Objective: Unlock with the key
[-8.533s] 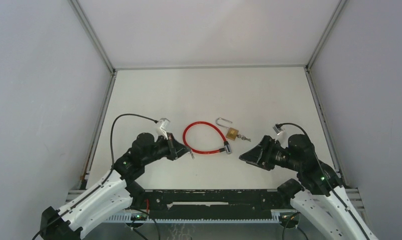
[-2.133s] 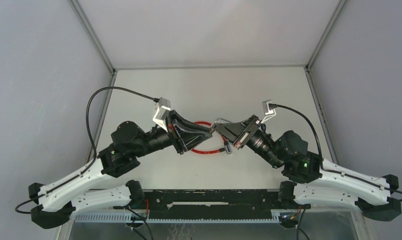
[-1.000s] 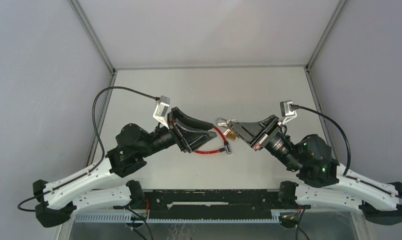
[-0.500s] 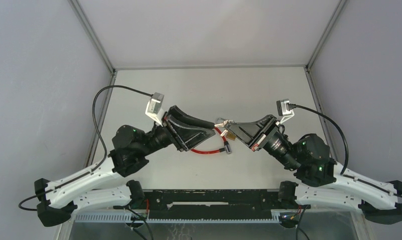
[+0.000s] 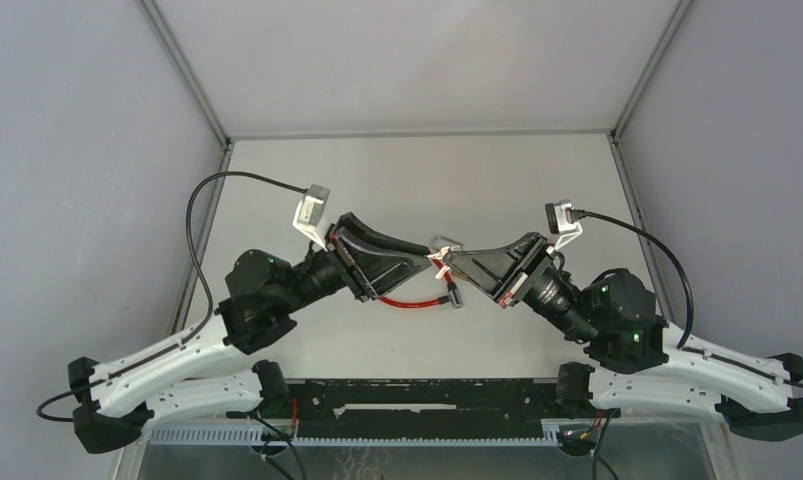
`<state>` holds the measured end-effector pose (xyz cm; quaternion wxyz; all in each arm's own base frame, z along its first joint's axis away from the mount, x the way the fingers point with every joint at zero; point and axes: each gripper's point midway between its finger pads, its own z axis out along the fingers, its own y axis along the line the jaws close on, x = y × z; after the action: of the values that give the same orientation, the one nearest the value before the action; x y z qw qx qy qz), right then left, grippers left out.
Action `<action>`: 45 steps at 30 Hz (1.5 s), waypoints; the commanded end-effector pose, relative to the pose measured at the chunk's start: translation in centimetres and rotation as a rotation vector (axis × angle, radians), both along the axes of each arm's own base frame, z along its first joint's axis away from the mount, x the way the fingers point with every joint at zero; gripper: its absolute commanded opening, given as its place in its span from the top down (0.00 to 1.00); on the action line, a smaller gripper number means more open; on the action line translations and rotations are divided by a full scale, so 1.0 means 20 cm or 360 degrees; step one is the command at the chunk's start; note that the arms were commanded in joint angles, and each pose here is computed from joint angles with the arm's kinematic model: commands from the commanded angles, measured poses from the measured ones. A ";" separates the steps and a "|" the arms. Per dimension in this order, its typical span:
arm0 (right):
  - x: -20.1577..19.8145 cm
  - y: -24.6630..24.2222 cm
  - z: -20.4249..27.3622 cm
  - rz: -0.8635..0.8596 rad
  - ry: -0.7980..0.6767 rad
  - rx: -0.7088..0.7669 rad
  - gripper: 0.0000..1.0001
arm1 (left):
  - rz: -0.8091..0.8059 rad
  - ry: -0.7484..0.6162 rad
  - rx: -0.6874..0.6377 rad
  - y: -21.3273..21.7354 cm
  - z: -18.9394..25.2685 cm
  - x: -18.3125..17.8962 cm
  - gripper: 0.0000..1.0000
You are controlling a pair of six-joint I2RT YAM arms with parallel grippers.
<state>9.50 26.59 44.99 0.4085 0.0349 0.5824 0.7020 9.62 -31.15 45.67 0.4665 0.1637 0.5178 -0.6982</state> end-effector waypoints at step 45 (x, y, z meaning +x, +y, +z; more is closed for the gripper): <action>-0.03 -0.01 -0.22 0.0031 -0.0489 -0.0578 0.28 | -0.0067 0.0101 0.0790 0.06 -0.17 -0.07 1.00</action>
<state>9.71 25.59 39.62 0.4974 -0.1250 0.6498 0.5610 9.49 -30.32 38.54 0.3798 0.2641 0.7157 -0.5232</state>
